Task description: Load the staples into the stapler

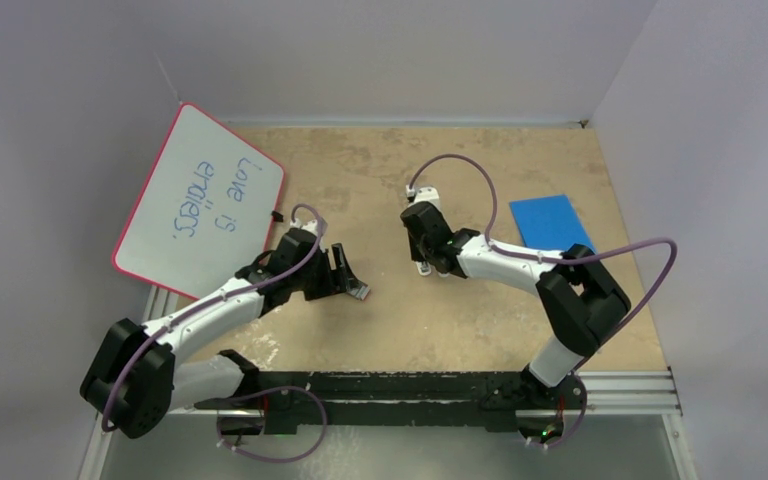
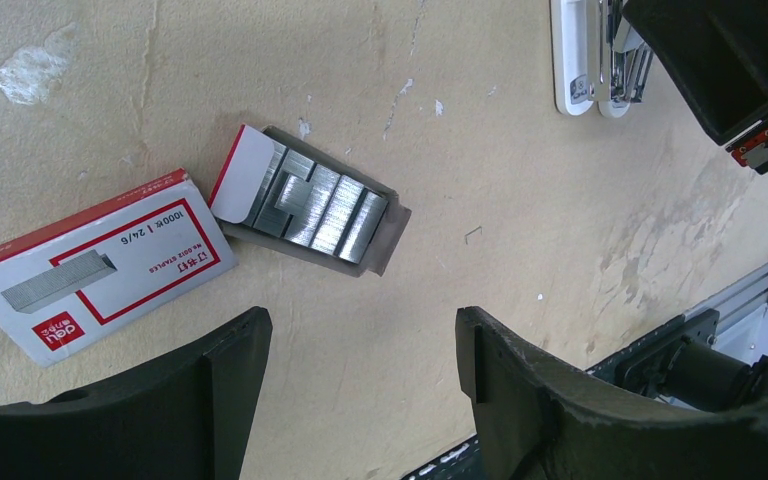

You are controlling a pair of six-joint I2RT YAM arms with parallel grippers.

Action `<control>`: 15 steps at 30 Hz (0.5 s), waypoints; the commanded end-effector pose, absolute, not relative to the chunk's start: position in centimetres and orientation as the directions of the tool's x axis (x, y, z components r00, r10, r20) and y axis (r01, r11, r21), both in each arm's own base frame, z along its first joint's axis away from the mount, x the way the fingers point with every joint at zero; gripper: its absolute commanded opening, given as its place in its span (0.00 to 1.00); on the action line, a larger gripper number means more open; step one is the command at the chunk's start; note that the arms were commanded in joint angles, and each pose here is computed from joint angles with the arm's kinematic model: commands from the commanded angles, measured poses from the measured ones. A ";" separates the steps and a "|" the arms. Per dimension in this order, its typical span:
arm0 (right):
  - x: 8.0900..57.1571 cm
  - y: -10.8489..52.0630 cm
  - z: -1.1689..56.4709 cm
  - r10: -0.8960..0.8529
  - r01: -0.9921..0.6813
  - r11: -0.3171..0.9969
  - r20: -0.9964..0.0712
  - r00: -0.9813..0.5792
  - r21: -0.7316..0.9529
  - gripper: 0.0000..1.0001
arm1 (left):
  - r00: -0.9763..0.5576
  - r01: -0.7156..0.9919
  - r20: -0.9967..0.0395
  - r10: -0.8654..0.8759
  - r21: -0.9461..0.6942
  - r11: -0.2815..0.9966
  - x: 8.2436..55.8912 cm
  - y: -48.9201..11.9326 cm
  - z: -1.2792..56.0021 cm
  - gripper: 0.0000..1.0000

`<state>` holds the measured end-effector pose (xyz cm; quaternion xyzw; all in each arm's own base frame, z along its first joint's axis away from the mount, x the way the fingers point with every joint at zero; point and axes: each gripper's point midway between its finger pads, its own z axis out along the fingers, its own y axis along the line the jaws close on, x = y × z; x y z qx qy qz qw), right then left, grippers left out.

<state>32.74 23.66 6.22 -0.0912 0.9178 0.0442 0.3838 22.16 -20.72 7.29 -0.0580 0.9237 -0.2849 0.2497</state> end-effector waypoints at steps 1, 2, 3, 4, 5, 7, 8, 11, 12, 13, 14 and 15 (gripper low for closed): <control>33.1 23.9 7.4 -0.118 -0.213 0.977 -0.738 -0.664 0.035 0.15 | -0.843 0.057 -0.463 -0.273 -0.582 0.811 23.6 -21.4 9.0 0.67; 33.1 23.8 7.2 -0.121 -0.210 0.977 -0.736 -0.666 0.030 0.15 | -0.844 0.056 -0.462 -0.273 -0.582 0.811 23.6 -21.4 9.0 0.67; 33.1 23.7 7.0 -0.126 -0.207 0.978 -0.732 -0.670 0.022 0.15 | -0.844 0.056 -0.461 -0.273 -0.582 0.811 23.6 -21.5 9.0 0.67; 33.1 23.5 6.7 -0.129 -0.199 0.980 -0.728 -0.674 0.011 0.15 | -0.844 0.056 -0.462 -0.273 -0.582 0.811 23.6 -21.5 9.0 0.67; 33.1 23.3 6.4 -0.132 -0.191 0.982 -0.723 -0.678 0.000 0.15 | -0.844 0.055 -0.461 -0.273 -0.581 0.812 23.5 -21.4 8.9 0.67; 33.1 23.1 6.1 -0.133 -0.179 0.984 -0.719 -0.683 -0.012 0.14 | -0.844 0.056 -0.461 -0.273 -0.582 0.812 23.5 -21.4 8.9 0.67; 33.2 23.1 6.2 -0.130 -0.176 0.984 -0.721 -0.681 -0.011 0.14 | -0.845 0.055 -0.461 -0.273 -0.581 0.812 23.5 -21.4 8.9 0.67; 33.3 23.1 6.7 -0.121 -0.176 0.984 -0.731 -0.671 -0.002 0.14 | -0.846 0.054 -0.459 -0.273 -0.581 0.812 23.5 -21.4 8.8 0.67; 33.3 23.2 6.8 -0.122 -0.182 0.983 -0.733 -0.669 0.002 0.14 | -0.846 0.054 -0.459 -0.272 -0.582 0.812 23.5 -21.4 8.8 0.67; 33.2 23.3 6.8 -0.124 -0.189 0.982 -0.733 -0.669 0.006 0.15 | -0.846 0.053 -0.458 -0.273 -0.581 0.812 23.5 -21.4 8.8 0.67; 33.2 23.4 6.7 -0.124 -0.192 0.981 -0.731 -0.671 0.009 0.15 | -0.846 0.055 -0.458 -0.272 -0.582 0.811 23.5 -21.4 8.8 0.67; 33.2 23.5 6.6 -0.129 -0.196 0.981 -0.728 -0.673 0.008 0.14 | -0.846 0.054 -0.459 -0.273 -0.583 0.811 23.5 -21.4 8.8 0.67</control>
